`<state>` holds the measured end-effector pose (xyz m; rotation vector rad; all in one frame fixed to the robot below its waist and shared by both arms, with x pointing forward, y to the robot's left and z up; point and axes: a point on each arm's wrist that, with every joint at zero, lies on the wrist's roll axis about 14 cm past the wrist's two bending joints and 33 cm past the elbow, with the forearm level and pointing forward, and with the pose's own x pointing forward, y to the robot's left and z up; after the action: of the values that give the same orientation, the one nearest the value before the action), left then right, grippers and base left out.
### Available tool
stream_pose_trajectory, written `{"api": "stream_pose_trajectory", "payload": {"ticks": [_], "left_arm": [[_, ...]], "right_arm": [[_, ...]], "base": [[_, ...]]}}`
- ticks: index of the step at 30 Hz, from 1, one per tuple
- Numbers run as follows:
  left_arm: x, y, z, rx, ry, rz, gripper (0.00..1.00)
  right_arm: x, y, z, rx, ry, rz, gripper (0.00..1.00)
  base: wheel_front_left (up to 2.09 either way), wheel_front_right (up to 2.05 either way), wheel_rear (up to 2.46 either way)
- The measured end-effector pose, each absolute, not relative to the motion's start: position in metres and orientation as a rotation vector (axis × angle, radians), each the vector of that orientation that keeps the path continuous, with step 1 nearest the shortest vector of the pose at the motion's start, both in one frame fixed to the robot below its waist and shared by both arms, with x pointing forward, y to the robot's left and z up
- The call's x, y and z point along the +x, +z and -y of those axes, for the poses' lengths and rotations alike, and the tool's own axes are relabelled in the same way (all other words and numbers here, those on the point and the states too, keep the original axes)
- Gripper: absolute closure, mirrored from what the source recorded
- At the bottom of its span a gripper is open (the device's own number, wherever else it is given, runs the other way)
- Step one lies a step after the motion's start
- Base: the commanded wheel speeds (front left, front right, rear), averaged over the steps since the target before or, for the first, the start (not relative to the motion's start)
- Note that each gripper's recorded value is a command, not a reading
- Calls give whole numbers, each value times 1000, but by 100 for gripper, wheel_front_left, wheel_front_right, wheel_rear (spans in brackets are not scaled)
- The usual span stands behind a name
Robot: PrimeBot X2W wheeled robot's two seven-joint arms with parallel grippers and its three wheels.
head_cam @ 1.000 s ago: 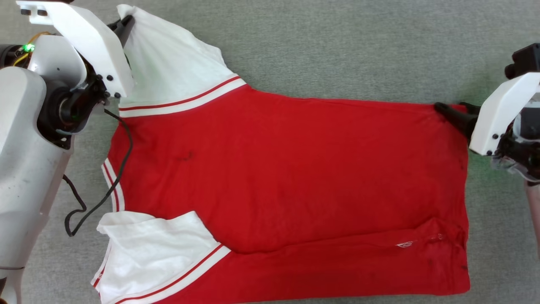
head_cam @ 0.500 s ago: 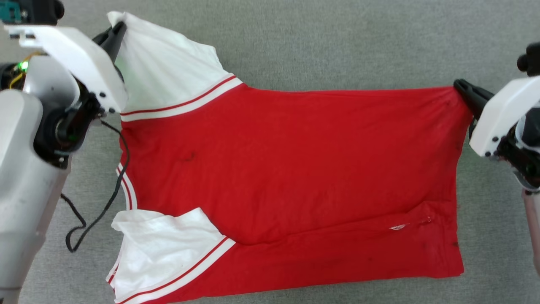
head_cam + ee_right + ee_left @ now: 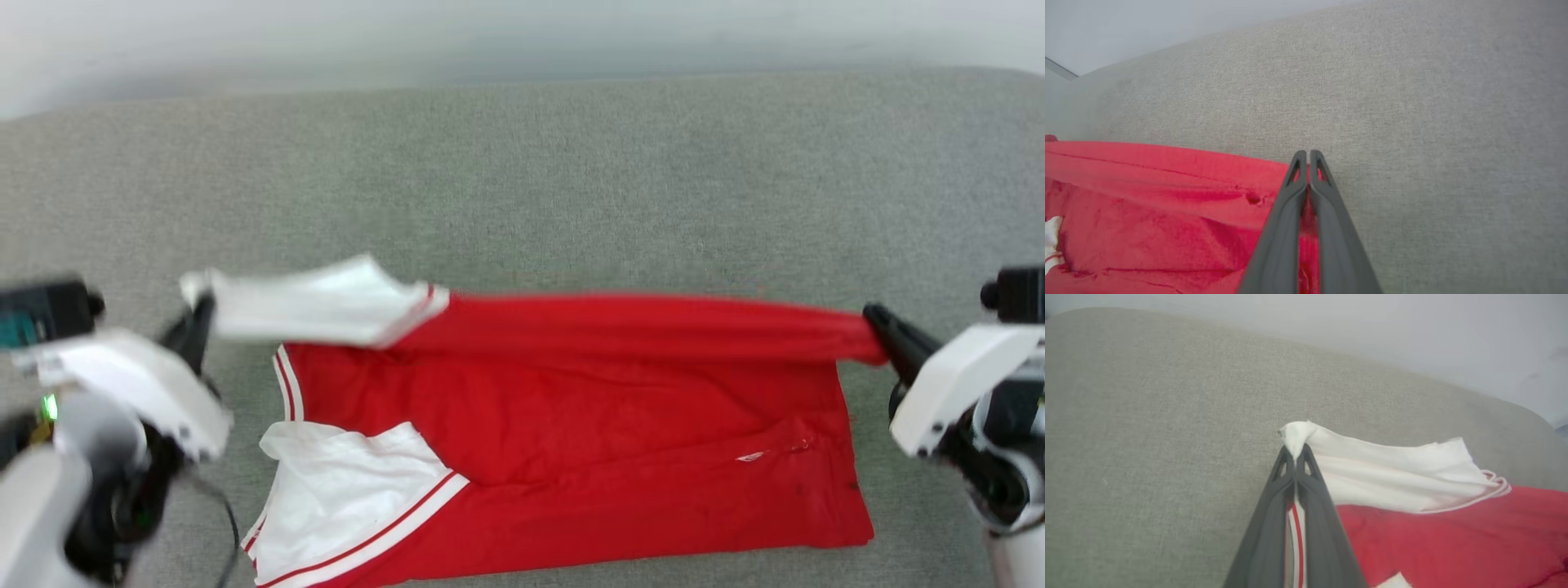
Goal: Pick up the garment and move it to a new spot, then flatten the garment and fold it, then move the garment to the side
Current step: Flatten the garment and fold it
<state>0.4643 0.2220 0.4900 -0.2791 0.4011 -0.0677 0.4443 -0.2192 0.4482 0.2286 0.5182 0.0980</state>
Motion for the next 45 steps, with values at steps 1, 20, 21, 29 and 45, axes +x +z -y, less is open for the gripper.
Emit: {"api": "stream_pose_trajectory", "payload": {"ticks": [1, 20, 21, 29, 45], "left_arm": [[451, 480, -225, -293, -50, -432, 100], [353, 390, -204, -429, 28, -685, 0], [359, 396, -206, -404, 29, -640, 0], [396, 464, -192, -259, -38, -292, 0], [401, 548, -177, -193, -70, 101, 0]], "right_arm": [[437, 445, 218, 242, 96, -524, 100], [360, 380, 207, 359, 42, -678, 0], [362, 386, 209, 354, 40, -652, 0], [373, 433, 236, 319, 22, -520, 0], [366, 380, 199, 328, 107, -892, 0]], "base": [[0, 0, 0], [0, 0, 0], [0, 0, 0], [0, 0, 0], [0, 0, 0]]}}
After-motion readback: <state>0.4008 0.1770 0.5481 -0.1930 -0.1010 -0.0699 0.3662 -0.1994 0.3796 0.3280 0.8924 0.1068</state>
